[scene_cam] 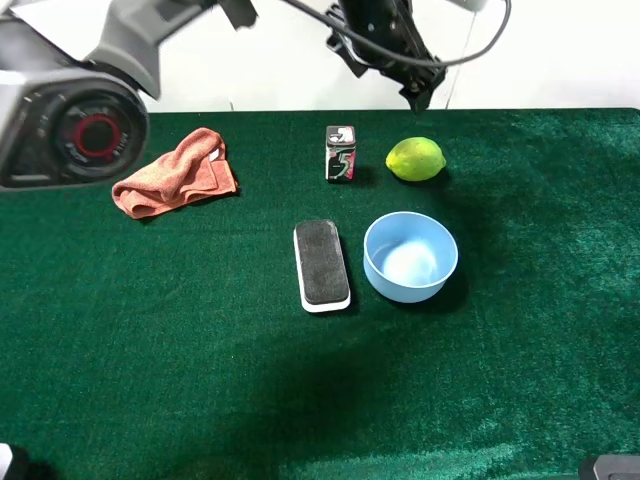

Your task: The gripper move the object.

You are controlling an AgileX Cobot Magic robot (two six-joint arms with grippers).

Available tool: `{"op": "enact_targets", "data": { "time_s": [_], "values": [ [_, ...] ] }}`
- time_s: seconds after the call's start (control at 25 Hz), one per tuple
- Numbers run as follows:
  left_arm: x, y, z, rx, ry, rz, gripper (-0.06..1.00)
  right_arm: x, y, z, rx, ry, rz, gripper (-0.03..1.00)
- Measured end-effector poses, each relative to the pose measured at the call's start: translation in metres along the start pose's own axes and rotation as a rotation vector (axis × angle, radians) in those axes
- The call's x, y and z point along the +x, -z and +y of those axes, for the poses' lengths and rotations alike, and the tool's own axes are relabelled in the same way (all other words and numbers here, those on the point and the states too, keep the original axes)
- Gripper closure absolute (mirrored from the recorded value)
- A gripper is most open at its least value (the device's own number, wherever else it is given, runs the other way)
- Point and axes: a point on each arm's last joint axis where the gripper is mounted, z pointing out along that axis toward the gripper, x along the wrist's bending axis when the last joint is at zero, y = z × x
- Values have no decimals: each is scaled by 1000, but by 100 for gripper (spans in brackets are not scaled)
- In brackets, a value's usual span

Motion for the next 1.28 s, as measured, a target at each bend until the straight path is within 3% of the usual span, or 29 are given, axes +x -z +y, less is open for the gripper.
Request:
{"op": "enact_targets", "data": {
  "time_s": [0.2,0.68,1.04,1.28],
  "values": [
    [2,28,-1,40,10,2,-3,0,0,0,0,0,0,28],
    [3,81,1,-17,37,5,-3,1,0,0,0,-4,7,28],
    [2,134,-46,104,31,38,-2,1,0,0,1,-5,9,28],
    [2,183,-88,127,39,70,-2,1,0,0,1,-6,9,28]
  ]
}}
